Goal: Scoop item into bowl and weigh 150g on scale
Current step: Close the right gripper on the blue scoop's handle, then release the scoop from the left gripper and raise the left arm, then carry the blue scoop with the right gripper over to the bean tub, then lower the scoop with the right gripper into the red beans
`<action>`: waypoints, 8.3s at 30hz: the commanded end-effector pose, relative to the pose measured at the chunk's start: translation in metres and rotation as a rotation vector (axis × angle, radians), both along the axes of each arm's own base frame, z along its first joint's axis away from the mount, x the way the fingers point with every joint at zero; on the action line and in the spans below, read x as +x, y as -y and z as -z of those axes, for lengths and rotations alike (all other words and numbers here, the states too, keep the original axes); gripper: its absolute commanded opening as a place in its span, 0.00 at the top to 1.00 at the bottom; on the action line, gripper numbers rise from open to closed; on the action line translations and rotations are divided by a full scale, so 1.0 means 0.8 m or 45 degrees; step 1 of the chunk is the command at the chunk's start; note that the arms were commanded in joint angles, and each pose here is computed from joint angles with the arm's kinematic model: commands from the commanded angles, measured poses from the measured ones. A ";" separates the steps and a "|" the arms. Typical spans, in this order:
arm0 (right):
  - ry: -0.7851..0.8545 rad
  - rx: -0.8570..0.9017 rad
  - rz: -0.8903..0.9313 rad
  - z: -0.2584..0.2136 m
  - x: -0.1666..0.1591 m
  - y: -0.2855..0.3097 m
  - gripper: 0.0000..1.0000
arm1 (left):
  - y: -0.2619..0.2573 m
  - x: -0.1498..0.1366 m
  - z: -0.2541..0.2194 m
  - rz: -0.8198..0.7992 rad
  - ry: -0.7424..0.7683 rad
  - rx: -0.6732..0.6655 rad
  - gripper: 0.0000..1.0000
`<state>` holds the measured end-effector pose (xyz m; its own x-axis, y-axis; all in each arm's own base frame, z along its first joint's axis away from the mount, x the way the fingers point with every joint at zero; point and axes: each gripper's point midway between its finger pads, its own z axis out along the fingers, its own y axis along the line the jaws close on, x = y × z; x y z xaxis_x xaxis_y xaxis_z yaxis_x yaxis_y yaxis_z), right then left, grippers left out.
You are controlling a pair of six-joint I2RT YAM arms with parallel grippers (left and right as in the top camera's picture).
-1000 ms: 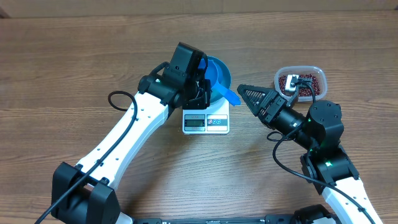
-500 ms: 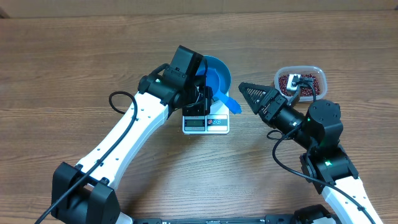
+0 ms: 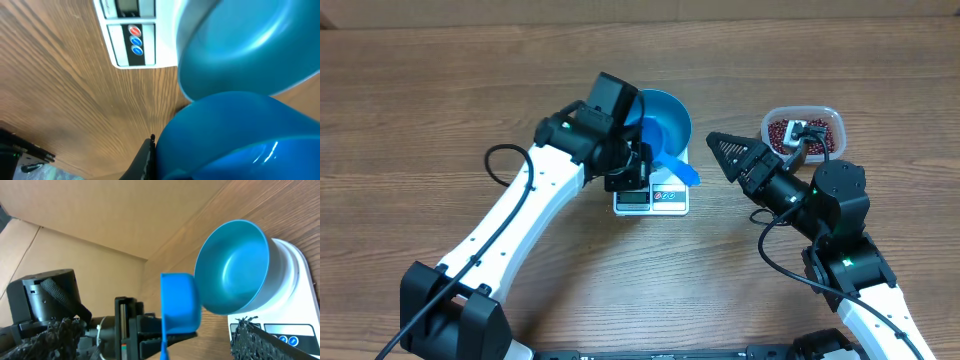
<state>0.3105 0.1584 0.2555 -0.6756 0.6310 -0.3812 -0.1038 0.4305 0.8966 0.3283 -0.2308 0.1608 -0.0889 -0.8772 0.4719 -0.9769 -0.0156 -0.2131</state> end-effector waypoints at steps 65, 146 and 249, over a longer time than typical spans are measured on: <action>0.078 0.162 0.124 -0.026 0.013 -0.089 0.56 | -0.017 0.039 -0.069 -0.108 0.203 0.108 0.95; 0.080 0.146 0.230 -0.010 0.051 -0.064 0.96 | -0.059 0.035 -0.159 0.106 0.571 0.088 0.00; -0.547 -1.900 0.353 0.026 0.135 0.264 0.96 | -0.101 0.002 -0.159 1.647 1.221 0.770 0.01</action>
